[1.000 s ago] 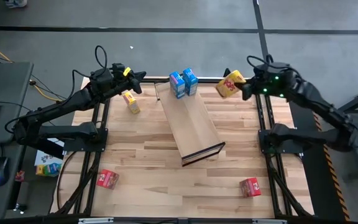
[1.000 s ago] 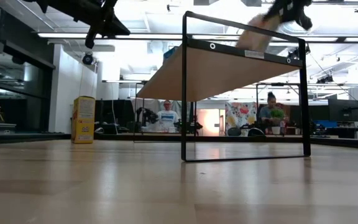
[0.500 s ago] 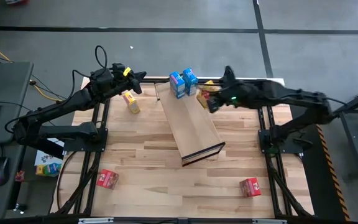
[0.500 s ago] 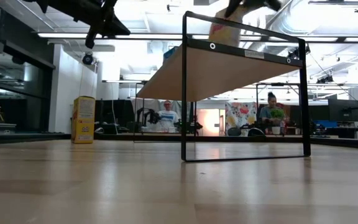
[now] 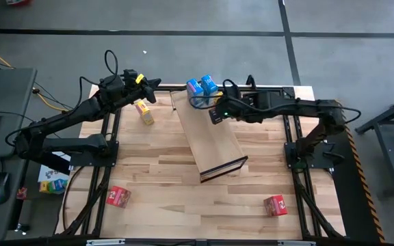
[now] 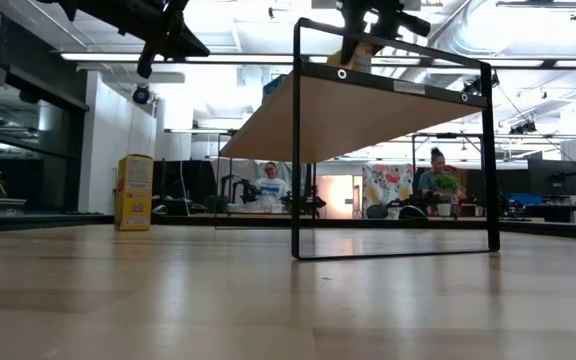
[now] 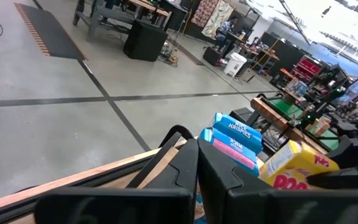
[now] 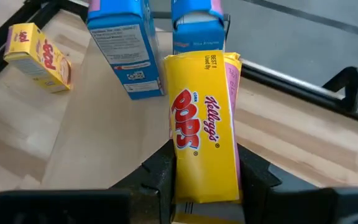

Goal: Stack cereal on shelf
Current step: Put the right yellow cereal box on the shelf

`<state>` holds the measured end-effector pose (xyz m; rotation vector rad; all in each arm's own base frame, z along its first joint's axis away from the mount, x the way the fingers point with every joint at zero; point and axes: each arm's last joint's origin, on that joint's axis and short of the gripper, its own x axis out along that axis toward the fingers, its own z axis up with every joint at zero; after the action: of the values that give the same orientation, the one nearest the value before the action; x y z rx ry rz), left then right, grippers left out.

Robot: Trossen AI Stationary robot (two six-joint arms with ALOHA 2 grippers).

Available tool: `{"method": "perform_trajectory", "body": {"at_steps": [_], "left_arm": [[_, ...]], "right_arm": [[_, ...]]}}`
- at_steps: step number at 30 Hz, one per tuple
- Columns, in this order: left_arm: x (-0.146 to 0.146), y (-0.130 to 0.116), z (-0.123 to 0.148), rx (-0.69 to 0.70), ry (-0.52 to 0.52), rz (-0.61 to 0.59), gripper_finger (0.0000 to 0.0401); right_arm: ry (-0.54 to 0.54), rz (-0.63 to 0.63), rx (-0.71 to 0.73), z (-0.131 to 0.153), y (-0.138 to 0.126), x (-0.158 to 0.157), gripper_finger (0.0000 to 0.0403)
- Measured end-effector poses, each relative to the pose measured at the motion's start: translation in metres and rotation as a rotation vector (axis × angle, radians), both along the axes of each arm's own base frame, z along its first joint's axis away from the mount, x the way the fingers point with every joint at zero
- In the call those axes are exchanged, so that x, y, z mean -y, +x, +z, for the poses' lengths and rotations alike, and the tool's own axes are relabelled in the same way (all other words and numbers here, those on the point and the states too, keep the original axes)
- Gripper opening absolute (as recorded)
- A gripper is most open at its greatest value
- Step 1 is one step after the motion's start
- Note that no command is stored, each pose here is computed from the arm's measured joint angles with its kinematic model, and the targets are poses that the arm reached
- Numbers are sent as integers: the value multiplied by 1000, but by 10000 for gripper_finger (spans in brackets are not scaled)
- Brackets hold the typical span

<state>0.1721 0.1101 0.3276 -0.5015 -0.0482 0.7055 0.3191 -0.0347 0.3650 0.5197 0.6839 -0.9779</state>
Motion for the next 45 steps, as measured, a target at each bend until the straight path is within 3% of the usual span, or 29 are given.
{"method": "perform_trajectory", "body": {"at_steps": [15,29,45], "left_arm": [[0,0,0,10,-13,2,0],[0,0,0,-2,2,0,0],[0,0,0,-2,2,0,0]], "right_arm": [[37,-65,4,-16,14,1,111],[28,-31,28,-14,17,1,236],[-7,17,42,1,7,0,241]]}}
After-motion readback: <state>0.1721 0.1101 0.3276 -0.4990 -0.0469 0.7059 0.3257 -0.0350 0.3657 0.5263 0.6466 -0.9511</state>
